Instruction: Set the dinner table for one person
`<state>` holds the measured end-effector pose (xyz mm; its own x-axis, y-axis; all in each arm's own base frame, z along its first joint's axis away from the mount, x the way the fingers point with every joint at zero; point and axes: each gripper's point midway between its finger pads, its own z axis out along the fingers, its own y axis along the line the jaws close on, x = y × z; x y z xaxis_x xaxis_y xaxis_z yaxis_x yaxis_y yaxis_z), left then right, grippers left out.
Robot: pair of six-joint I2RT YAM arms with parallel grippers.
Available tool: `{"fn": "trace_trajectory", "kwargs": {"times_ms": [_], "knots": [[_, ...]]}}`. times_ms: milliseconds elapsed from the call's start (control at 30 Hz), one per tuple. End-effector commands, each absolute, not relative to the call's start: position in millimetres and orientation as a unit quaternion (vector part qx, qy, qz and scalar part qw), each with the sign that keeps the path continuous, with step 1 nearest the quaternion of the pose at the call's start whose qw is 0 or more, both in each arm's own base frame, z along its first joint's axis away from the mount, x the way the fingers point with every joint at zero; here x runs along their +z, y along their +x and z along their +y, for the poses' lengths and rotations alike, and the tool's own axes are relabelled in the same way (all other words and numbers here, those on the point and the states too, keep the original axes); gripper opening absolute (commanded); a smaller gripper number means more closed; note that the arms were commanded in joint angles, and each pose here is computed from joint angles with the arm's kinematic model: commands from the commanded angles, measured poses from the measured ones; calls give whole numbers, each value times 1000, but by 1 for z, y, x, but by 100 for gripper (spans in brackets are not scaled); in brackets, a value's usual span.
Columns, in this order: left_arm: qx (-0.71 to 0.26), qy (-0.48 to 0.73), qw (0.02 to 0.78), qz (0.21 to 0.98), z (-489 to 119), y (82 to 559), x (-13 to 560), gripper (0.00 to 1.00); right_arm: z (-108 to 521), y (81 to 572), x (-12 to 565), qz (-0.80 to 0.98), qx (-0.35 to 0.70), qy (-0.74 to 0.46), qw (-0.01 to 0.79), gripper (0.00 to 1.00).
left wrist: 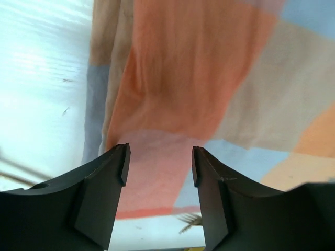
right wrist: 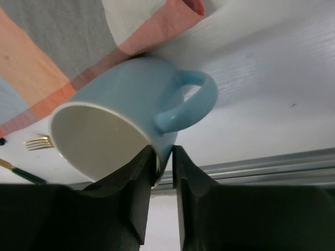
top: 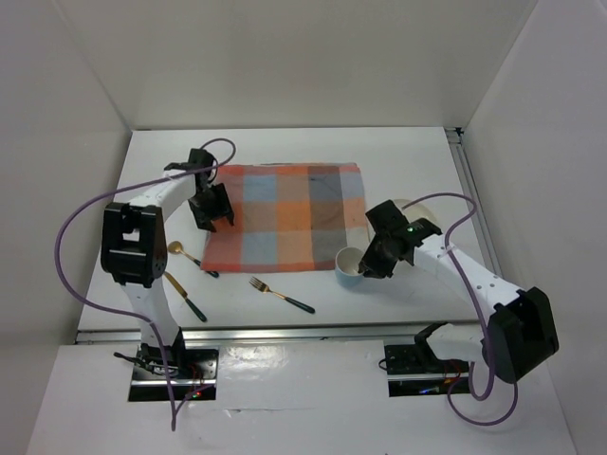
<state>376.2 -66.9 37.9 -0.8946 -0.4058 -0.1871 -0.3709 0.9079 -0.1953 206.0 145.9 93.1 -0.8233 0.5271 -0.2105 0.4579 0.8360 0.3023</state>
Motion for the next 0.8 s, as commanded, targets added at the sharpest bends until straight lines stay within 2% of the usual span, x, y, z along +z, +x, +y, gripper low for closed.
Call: {"fn": "trace_trajectory", "kwargs": {"times_ms": [0,100,133,333,367,467,500,567,600,667,700,767], "knots": [[-81,-191,179,962,-63,393,103,68,149,220,94,940,121,269,169,26],[-80,-191,219,954,-59,399,139,70,139,221,105,938,104,273,185,2],[-80,-186,224,953,-59,398,147,73,134,222,107,937,92,276,193,0],[-95,-182,275,939,-59,396,188,76,125,236,166,928,77,260,254,0],[-93,-183,270,941,-58,394,185,76,126,248,188,920,88,257,283,0],[-95,-182,276,939,-58,391,190,76,130,274,206,920,72,223,313,0],[-89,-190,266,941,-56,386,181,76,136,291,225,912,81,218,338,0],[-90,-195,268,939,-56,381,181,76,144,324,220,919,60,181,345,0],[-90,-202,260,940,-56,375,176,76,146,343,237,911,59,181,365,0],[-103,-203,260,938,-60,368,176,79,155,381,228,913,48,159,374,0],[-105,-203,266,937,-59,360,177,82,154,402,244,903,62,162,393,0],[-105,-208,262,937,-59,351,174,92,161,436,235,903,75,149,397,0]]}}
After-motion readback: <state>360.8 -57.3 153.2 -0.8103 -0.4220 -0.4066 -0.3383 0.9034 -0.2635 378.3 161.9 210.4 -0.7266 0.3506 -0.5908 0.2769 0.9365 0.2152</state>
